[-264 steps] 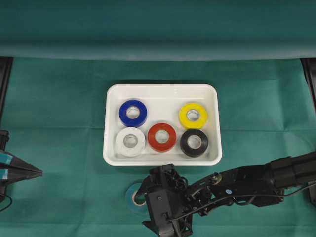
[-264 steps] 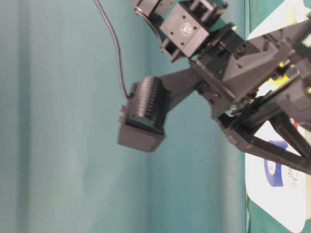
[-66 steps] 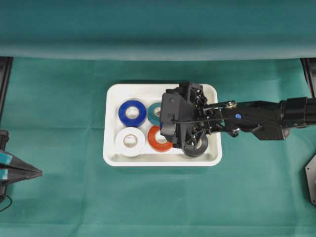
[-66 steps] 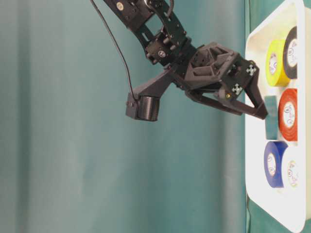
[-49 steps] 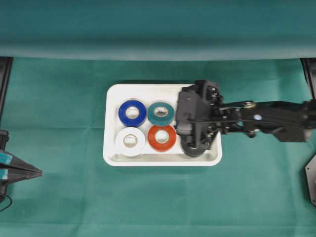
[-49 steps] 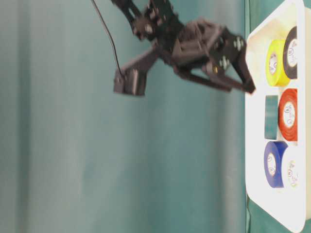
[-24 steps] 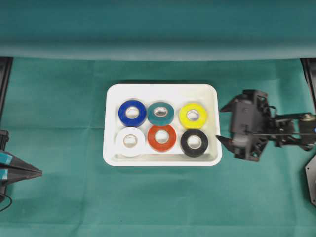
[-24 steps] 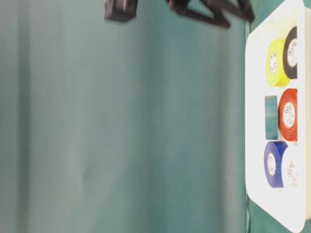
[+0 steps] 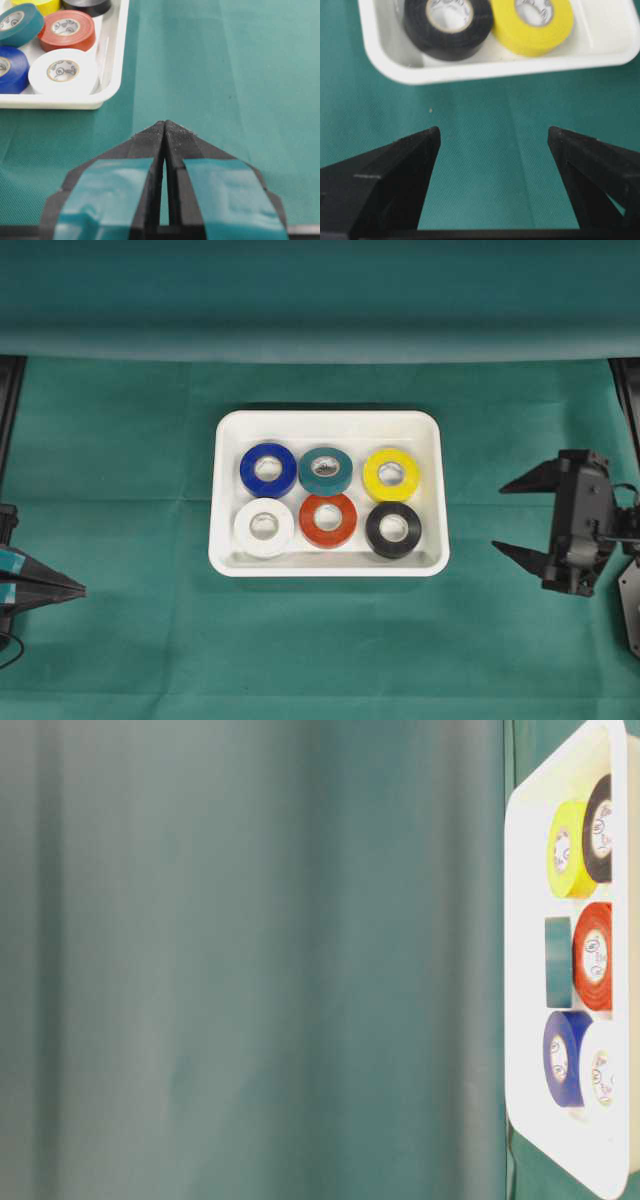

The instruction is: Put the tape into the white case with the right arm.

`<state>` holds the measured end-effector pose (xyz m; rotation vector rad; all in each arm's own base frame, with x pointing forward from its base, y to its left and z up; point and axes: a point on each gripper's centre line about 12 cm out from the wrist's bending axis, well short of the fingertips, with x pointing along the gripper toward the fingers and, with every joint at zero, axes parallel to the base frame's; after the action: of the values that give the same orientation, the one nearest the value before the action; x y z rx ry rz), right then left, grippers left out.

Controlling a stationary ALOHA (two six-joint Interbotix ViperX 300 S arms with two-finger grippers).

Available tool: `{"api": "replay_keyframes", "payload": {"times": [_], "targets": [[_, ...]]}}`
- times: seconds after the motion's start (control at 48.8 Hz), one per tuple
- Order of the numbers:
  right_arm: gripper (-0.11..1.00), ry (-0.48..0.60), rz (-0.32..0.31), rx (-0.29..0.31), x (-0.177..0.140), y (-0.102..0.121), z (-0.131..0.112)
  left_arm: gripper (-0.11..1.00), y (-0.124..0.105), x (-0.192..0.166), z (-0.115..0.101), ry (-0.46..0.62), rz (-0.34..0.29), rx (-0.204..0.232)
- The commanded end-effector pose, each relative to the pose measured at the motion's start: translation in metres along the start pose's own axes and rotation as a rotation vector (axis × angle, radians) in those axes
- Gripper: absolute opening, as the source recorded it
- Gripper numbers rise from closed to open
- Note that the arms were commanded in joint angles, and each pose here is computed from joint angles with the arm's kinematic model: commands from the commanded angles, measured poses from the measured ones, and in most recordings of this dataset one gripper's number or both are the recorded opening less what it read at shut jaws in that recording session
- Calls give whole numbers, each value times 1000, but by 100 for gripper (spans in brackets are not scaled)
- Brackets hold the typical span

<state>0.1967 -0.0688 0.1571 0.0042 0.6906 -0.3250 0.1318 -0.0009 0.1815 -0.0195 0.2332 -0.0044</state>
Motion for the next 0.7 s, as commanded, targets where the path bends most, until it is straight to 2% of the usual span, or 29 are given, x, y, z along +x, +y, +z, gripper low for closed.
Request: {"api": "replay_keyframes", "payload": {"times": [0.0,0.185,0.287,0.677], "targets": [[67,-24,9,7,-3,1,2,0,0,0,5,-12,1,0],[66,-46,15,23,-7,2,1,0,0,0,5,-12,1,-2],[66,-64,41,22,-8,6,2,0,0,0,5,-12,1,-2],[66,-113,204,-55,-20,40,-11,0,0,0,5,-12,3,-2]]}}
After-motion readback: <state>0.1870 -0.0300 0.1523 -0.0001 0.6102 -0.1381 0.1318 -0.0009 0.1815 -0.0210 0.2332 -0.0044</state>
